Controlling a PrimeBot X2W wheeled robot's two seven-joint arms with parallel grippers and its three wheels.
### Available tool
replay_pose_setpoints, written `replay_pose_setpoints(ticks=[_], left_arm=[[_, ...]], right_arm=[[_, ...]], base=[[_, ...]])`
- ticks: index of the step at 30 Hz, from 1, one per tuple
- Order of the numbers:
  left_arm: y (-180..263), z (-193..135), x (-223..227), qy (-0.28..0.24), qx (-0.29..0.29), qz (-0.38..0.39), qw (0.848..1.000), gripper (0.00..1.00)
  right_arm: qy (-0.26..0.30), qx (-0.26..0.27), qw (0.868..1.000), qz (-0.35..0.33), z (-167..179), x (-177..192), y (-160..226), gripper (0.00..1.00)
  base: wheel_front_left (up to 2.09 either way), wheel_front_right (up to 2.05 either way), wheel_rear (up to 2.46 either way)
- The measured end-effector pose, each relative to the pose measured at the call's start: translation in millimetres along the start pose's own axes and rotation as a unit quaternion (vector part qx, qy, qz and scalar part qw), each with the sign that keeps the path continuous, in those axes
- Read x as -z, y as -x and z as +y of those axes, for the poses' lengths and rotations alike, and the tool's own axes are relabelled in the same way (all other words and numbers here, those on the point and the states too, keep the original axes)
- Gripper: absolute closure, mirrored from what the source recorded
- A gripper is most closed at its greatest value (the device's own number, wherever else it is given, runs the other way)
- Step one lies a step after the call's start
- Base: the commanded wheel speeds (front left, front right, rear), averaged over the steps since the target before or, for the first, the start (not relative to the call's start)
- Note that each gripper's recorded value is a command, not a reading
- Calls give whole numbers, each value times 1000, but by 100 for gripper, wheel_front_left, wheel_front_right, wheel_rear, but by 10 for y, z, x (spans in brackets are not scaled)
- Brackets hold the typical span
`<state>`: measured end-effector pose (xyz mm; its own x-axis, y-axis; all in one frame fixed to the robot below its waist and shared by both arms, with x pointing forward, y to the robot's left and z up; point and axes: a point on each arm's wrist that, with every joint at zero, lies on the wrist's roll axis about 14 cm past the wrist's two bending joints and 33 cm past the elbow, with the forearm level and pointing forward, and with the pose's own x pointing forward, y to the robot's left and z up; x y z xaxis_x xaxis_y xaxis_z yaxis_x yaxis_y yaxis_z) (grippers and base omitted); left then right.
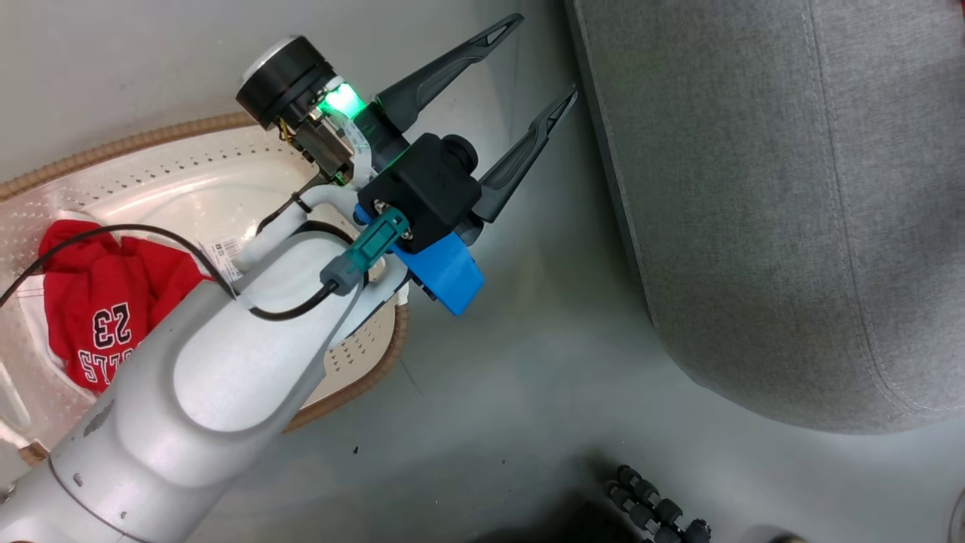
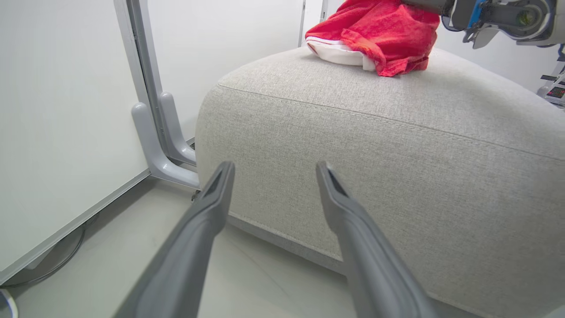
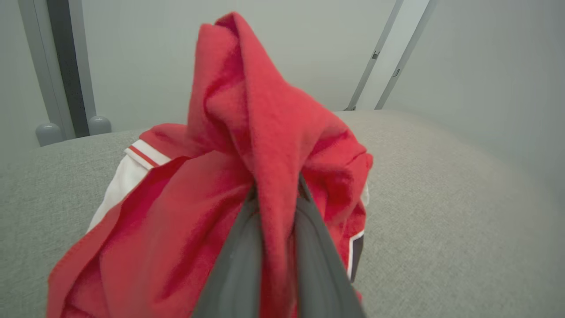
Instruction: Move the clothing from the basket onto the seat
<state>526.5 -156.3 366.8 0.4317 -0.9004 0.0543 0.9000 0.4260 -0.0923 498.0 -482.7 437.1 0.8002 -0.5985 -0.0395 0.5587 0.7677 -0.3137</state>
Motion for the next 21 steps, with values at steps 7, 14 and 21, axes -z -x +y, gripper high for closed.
replay_pose_setpoints(ticks=[7, 14, 21], left_arm=[[14, -36, -223, -5, -6, -18, 1000, 0], [99, -49, -573, -9, -37, -37, 999, 0], [352, 144, -984, -19, -112, -47, 992, 0]], right_arm=[[-3, 2, 1000, -23, -126, -181, 200, 0], [-2, -33, 997, -76, -63, -599, 456, 0], [-28, -110, 984, -139, 347, -1106, 745, 0]], base=[[0, 0, 0], [0, 0, 0], [0, 0, 0]])
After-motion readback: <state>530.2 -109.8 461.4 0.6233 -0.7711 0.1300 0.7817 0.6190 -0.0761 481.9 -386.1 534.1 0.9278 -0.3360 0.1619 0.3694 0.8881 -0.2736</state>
